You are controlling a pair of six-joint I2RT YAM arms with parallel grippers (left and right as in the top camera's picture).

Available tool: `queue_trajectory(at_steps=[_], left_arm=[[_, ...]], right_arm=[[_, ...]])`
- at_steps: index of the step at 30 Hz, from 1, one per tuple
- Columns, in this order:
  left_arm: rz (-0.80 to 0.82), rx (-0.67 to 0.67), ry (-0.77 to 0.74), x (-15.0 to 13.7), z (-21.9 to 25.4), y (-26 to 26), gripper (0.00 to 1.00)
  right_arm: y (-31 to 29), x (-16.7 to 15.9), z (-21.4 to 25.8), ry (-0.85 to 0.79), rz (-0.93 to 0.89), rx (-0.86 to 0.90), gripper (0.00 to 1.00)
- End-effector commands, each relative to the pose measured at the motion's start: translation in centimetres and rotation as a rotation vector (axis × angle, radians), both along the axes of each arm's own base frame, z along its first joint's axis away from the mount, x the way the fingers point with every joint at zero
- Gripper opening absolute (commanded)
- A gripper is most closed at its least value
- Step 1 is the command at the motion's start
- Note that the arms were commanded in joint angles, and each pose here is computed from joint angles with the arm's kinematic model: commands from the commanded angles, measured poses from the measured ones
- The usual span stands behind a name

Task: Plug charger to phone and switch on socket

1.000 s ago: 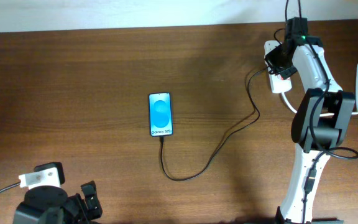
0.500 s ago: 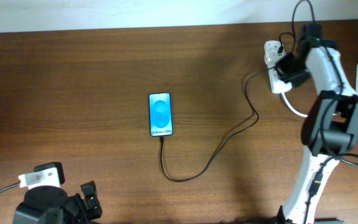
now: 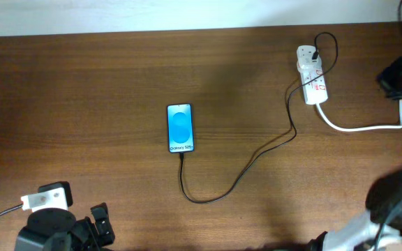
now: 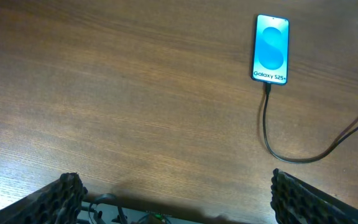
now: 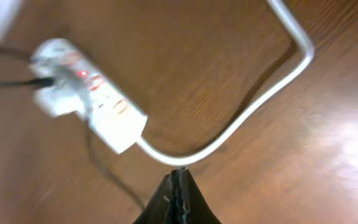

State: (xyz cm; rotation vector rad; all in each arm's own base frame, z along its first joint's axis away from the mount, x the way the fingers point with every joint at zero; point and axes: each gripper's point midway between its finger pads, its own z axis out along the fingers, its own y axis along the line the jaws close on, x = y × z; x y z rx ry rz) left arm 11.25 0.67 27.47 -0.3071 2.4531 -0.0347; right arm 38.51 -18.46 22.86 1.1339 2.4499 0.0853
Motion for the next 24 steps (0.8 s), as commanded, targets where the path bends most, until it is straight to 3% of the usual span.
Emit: queue_trajectory(at_steps=[1,3,6,8,9,15,24], left_arm=[[0.010,0.005,-0.005,0.0,0.0,0.2,0.99],[0.010,0.005,-0.005,0.0,0.0,0.2,0.99],[0.010,0.005,-0.005,0.0,0.0,0.2,0.99],[0.010,0.005,-0.005,0.0,0.0,0.2,0.99],[0.010,0.005,-0.005,0.0,0.0,0.2,0.99],[0.010,0.005,-0.005,0.0,0.0,0.2,0.99],[0.010,0.005,-0.005,0.0,0.0,0.2,0.99]], right_arm=[[2.9,-3.3,7.2,-0.123,0.169,-0.105,0.04],[5.2,-6.4,10.5,-0.179,0.212,-0.120,0.05],[7.8,-11.3,13.6,-0.227,0.213,-0.147,0.38],[9.0,-13.8,14.8,-0.252,0.212,-0.165,0.73],[10.1,-15.9,15.6,-0.272,0.212,-0.177,0.98],[13.8,-23.1,16.3,-0.296,0.211,-0.193,0.98],[15.8,-26.9,18.0,-0.418,0.211,-0.268,0.98]])
